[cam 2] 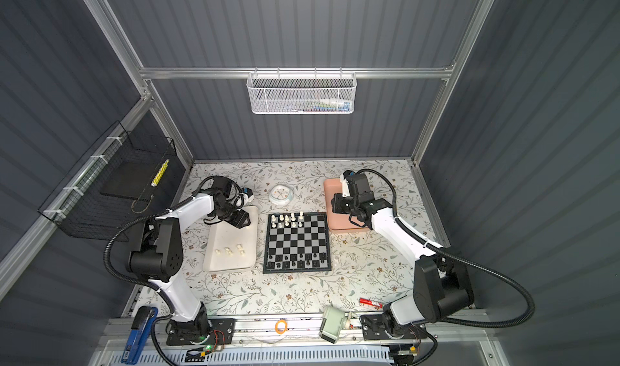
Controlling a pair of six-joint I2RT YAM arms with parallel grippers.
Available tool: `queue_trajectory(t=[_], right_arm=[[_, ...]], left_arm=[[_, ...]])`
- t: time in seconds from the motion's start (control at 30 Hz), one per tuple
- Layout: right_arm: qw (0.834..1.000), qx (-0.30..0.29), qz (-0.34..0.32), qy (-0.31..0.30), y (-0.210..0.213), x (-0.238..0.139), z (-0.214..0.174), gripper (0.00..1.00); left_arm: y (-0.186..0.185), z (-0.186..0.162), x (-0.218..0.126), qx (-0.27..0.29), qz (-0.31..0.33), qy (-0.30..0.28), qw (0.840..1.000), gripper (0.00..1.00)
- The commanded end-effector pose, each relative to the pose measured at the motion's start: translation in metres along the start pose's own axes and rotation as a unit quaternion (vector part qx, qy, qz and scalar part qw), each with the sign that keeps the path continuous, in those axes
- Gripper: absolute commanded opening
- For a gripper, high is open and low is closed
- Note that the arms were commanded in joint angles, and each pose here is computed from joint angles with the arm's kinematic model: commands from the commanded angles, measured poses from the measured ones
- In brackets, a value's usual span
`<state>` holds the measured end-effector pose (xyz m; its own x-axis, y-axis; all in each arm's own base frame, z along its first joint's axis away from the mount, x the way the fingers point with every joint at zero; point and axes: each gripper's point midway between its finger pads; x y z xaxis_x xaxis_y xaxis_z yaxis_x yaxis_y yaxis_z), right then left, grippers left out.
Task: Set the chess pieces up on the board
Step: 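Lower the open left gripper onto a white pawn in the white tray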
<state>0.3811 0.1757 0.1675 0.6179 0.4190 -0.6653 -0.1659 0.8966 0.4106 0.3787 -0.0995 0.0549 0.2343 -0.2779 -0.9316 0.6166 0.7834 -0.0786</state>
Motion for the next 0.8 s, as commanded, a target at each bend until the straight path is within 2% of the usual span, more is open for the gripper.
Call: queue_trajectory(t=[0.0, 0.43, 0.77], right_arm=[[1.000, 0.001, -0.004, -0.003, -0.003, -0.005, -0.001, 0.22], [1.000, 0.002, -0.003, 0.000, -0.003, -0.004, -0.003, 0.23], [1.000, 0.005, -0.003, 0.004, -0.005, -0.001, -0.008, 0.22]], left_arm=[[0.003, 0.006, 0.002, 0.015, 0.009, 0.002, 1.000, 0.48], [-0.001, 0.004, 0.008, 0.034, 0.025, 0.012, 0.999, 0.40], [-0.003, -0.003, 0.016, 0.045, 0.028, 0.028, 0.998, 0.40]])
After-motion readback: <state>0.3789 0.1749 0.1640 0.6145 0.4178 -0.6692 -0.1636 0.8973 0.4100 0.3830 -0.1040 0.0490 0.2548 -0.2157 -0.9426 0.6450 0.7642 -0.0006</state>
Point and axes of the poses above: each gripper's point midway between its finger pads, its own x axis out along the fingers, its own y axis along the line the jaws close on, z = x × y, and after that the axes turned 2 degrees about x, right-handed
